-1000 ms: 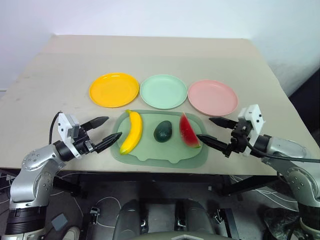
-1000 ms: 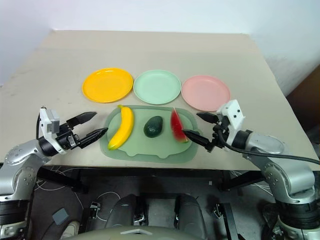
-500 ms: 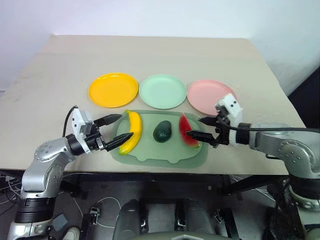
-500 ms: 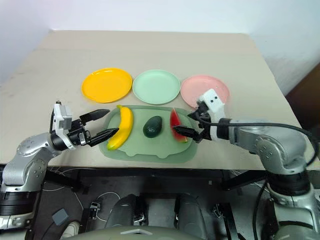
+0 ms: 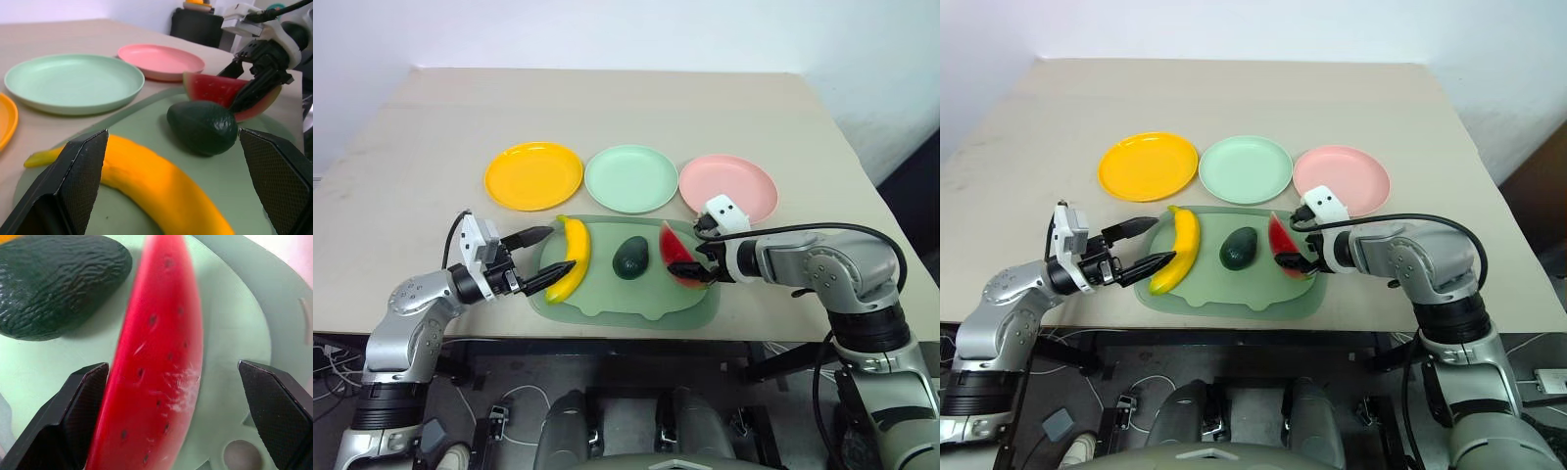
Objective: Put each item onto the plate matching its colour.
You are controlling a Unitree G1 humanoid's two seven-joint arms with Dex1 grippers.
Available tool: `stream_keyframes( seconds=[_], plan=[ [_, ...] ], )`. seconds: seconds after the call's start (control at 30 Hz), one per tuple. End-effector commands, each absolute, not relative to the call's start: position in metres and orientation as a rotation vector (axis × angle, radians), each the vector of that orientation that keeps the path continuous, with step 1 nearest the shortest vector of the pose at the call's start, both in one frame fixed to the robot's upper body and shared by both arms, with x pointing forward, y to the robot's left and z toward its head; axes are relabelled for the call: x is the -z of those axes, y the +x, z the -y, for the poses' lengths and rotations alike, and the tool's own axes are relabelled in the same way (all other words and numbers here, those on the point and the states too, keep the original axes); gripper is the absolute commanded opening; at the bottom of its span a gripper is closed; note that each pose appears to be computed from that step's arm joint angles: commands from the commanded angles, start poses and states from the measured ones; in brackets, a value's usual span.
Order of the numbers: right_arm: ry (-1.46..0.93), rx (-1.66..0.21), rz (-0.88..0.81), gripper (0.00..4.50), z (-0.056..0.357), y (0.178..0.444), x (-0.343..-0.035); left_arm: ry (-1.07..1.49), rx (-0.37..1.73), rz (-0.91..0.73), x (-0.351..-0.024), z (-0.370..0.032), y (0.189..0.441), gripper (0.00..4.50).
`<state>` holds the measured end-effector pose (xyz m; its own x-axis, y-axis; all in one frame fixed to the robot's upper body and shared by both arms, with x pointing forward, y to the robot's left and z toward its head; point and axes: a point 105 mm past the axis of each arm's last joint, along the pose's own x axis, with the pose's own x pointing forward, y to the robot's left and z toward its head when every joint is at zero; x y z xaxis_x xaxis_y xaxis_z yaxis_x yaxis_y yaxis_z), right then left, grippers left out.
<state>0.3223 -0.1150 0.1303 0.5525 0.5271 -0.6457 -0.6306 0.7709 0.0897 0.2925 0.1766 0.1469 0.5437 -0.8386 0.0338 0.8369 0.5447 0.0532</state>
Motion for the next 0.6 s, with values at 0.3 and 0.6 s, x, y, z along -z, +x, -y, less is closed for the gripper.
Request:
stream_keyframes(
  seconds=[0.3,0.6],
  plan=[
    [-0.363,-0.711,-0.753,3.88,0.108,0.312,-0.124,0.089,1.015,0.094,-0.152,-0.174,0.299,4.50],
    [-0.386,-0.723,-0.731,2.51,0.114,0.312,-0.128,0.096,0.998,0.096,-0.150,-0.178,0.298,4.50]
  ],
)
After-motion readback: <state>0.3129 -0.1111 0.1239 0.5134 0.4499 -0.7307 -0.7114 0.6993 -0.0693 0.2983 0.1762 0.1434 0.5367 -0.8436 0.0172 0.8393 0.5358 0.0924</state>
